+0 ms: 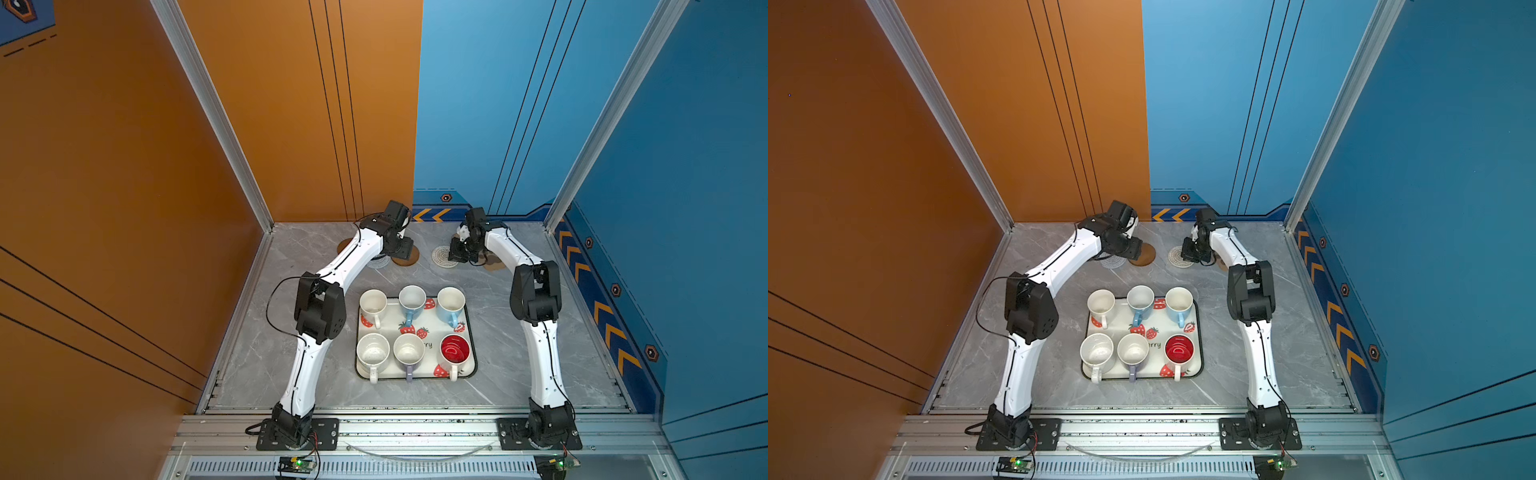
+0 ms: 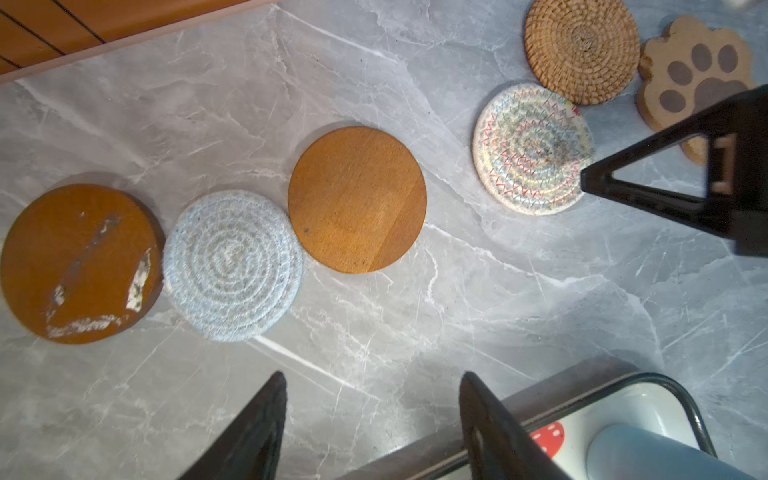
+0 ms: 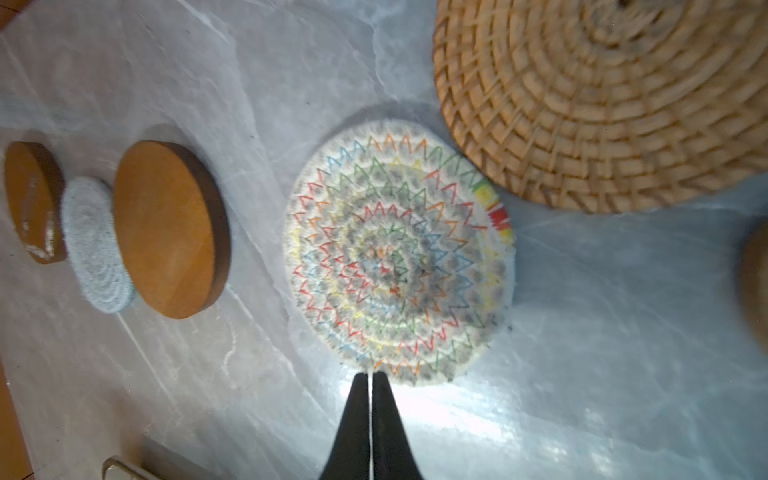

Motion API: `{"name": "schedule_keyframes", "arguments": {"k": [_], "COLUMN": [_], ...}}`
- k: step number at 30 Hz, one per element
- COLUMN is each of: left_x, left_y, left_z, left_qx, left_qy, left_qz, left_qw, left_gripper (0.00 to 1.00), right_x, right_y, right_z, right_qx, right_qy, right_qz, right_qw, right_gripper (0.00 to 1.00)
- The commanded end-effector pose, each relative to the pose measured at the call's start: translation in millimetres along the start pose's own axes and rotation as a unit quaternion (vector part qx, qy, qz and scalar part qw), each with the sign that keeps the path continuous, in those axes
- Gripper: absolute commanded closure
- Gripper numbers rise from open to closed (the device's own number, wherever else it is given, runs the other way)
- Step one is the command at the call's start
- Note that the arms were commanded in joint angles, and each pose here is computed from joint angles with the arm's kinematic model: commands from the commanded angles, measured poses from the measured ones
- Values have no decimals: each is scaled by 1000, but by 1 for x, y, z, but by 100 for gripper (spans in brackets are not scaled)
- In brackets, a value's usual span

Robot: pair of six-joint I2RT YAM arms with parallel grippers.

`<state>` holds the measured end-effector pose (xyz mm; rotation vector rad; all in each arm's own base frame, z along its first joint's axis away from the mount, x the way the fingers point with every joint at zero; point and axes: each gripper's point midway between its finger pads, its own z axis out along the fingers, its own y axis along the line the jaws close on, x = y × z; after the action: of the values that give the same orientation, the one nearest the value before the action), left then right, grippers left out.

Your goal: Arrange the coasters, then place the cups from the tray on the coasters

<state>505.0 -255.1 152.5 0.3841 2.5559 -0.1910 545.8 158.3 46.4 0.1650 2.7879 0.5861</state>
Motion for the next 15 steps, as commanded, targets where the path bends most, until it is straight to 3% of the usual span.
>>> {"name": "schedule_keyframes", "arguments": {"k": [1, 15], "left_x": [-5, -9], "left_y": [4, -2], "left_z": [-28, -46], "left_qx": [-23, -13], "left_qy": [-18, -42], "left_qz": [-10, -29], "left_qw": [1000, 999], "left_gripper": [33, 33], "right_x": [0, 15], "right_y": [-5, 13], "right_z": [4, 32], "right_qx": [16, -3], "right_qy": [6, 32], "right_qz": [-5, -5], "right_qw": [1000, 999], "right_gripper": [100, 100]}}
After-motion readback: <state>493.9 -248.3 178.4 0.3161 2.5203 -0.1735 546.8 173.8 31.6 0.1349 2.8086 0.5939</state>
